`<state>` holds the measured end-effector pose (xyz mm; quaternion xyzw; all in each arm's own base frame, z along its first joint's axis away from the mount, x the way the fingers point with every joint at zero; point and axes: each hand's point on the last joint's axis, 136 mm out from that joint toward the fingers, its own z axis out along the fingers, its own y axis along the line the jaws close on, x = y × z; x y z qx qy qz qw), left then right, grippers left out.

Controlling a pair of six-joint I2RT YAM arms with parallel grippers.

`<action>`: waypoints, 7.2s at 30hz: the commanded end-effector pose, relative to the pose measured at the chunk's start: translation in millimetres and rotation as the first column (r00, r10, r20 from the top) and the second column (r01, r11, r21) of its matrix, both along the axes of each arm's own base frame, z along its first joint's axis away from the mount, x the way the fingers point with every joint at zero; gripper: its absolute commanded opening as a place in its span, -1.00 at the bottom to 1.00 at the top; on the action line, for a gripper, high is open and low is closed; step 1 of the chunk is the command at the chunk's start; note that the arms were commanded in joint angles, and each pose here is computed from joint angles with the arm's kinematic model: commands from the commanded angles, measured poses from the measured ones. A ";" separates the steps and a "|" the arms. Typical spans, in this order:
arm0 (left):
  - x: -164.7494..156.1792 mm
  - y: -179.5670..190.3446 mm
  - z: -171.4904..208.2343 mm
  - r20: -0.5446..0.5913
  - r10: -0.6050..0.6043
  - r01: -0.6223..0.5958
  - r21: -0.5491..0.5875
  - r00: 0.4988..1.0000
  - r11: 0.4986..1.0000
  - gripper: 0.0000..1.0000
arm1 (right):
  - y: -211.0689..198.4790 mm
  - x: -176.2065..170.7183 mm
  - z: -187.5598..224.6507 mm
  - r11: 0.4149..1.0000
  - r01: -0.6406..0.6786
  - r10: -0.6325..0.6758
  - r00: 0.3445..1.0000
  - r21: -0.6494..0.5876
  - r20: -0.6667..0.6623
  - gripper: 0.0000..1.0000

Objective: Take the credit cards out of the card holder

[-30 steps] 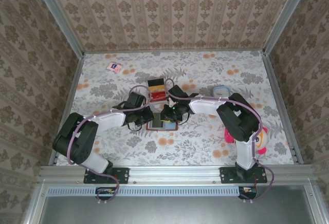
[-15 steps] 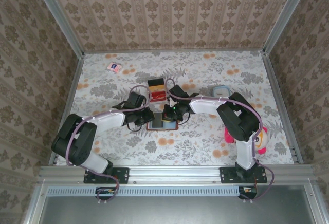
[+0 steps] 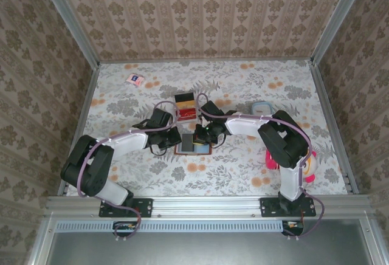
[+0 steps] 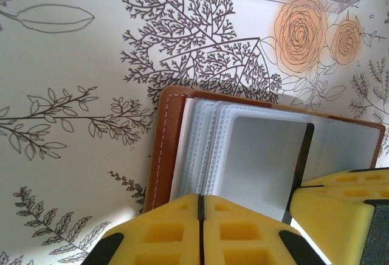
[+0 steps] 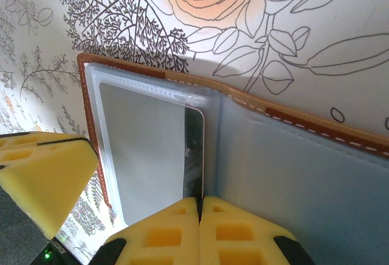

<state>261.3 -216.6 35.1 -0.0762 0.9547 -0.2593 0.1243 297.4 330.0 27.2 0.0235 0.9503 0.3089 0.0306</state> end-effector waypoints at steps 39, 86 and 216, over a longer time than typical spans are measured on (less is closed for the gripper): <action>-11.0 2.6 -27.2 -0.092 -0.088 0.096 0.083 0.992 0.992 -0.95 | -3.2 -9.9 -13.2 0.999 0.012 -0.008 0.997 0.049 -0.072 -0.41; 37.7 -6.4 93.7 0.214 0.004 0.023 -0.123 0.977 0.992 0.26 | -31.3 6.8 127.0 0.924 -0.059 -0.068 0.947 0.377 0.314 -1.00; 186.2 -40.8 98.9 0.291 -0.954 0.687 0.707 -0.068 0.166 -0.93 | -123.2 47.4 145.8 0.965 0.192 -0.246 0.897 0.177 0.368 1.00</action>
